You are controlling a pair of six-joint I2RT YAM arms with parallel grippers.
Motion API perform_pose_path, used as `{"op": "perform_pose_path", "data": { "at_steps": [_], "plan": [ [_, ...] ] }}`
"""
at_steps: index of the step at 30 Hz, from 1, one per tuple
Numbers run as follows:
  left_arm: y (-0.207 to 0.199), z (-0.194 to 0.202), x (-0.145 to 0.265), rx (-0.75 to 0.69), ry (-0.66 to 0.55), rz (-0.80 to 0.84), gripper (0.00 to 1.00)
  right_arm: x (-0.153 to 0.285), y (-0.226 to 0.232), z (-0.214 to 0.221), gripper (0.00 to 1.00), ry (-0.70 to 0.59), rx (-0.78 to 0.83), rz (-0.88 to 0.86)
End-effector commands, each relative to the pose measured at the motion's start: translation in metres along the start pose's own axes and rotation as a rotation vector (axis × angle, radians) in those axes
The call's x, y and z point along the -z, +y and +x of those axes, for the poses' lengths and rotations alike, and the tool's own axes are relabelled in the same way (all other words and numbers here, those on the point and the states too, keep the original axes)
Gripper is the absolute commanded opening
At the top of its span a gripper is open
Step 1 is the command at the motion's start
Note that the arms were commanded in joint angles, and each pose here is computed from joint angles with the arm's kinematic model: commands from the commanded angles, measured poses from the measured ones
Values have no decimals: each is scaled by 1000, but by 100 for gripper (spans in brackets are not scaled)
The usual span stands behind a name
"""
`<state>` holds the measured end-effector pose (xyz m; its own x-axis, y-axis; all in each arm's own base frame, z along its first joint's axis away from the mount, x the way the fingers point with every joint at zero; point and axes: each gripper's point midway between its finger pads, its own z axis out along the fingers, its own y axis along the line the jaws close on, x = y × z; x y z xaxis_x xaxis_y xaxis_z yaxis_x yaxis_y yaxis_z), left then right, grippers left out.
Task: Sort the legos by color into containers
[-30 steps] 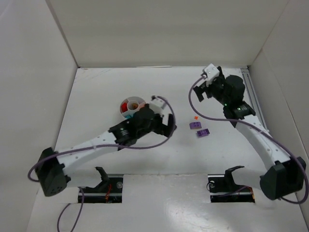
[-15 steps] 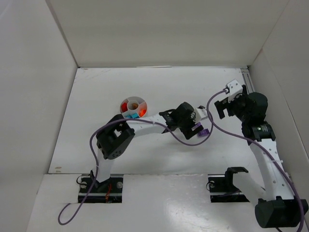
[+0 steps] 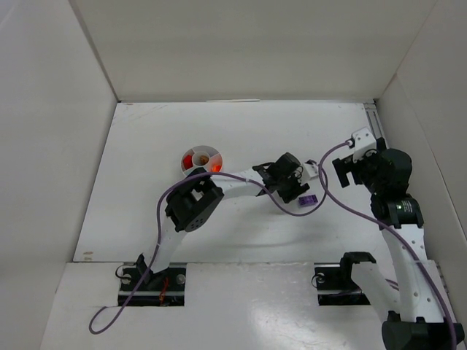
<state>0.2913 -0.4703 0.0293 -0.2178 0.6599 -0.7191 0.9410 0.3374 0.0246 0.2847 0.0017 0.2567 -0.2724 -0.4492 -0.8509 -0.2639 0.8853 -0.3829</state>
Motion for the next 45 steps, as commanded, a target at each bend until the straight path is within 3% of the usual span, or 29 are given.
{"op": "perform_pose_path", "data": {
  "at_steps": [1, 5, 11, 21, 25, 29, 33, 40, 45],
  "plan": [
    [2, -20, 7, 4, -36, -8, 45, 8, -15, -13, 100, -29, 0, 67],
    [7, -14, -1, 5, -29, -32, 38, 6, -15, -12, 100, -21, -1, 63],
    [6, -16, -9, 7, -29, -44, 37, 1, -14, -8, 100, -3, -3, 54],
    [10, -28, 0, 54, -85, -79, 13, 1, -12, -2, 100, 9, -4, 58],
    [5, -55, 30, 55, -170, -69, 7, -1, -12, 0, 100, 17, -5, 54],
    [13, -55, 61, 73, -213, -82, 7, -1, -10, -1, 100, 13, -5, 45],
    [36, -74, 123, 95, -344, -98, 7, -3, -8, 0, 100, 9, -5, 37],
    [103, -52, 191, 157, -383, -204, 7, -6, -2, -4, 100, -11, 16, -2],
    [158, -14, 233, 160, -348, -277, 15, -12, 4, -6, 100, -23, 24, -45]
  ]
}}
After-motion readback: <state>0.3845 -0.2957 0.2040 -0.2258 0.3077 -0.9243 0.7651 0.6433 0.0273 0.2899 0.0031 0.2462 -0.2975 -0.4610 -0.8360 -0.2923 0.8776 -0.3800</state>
